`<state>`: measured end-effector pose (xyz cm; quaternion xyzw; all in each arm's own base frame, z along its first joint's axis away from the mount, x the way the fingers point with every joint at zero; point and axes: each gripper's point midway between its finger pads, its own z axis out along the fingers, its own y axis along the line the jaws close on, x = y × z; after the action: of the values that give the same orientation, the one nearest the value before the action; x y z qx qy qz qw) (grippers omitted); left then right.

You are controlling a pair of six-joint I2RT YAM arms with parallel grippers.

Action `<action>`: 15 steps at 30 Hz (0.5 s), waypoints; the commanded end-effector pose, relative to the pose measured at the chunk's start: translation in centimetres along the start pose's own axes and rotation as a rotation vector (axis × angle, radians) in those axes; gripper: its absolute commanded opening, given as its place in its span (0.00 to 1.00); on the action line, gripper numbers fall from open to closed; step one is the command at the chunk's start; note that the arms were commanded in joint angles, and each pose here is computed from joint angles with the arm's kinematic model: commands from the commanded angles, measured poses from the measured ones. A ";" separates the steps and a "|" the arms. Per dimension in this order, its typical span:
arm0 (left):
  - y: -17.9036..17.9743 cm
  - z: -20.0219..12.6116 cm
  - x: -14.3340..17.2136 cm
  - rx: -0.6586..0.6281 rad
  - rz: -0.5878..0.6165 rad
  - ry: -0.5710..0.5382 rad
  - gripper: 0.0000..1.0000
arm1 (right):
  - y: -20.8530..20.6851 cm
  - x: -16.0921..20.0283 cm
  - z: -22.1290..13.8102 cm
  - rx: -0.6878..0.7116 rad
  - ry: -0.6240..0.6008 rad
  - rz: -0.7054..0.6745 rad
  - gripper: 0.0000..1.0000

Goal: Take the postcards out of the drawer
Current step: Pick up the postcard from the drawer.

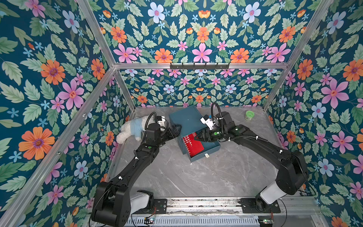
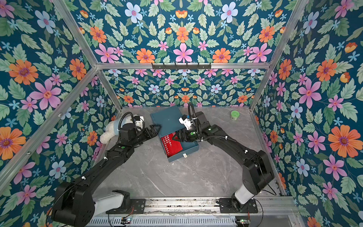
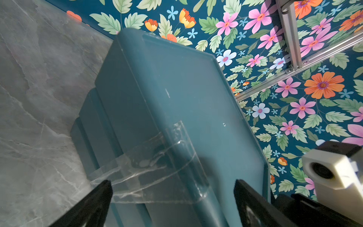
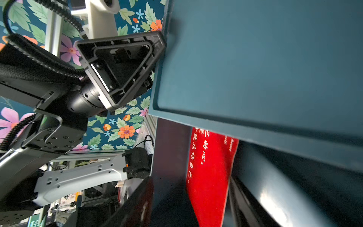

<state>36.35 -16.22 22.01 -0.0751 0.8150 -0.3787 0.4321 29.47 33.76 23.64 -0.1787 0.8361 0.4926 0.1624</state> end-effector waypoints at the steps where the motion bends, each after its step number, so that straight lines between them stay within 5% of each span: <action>1: -0.6 -0.1 -0.6 0.020 0.001 -0.024 1.00 | 1.9 -0.9 -0.4 -0.079 -0.030 -0.004 0.62; 15: -0.7 -0.2 -0.7 0.027 -0.005 -0.030 1.00 | 0.6 -0.1 0.4 -0.071 -0.013 0.077 0.39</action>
<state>36.34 -16.22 22.06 -0.0801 0.8135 -0.3823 0.4307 29.00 34.28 23.78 -0.1559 0.8235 0.5272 0.1399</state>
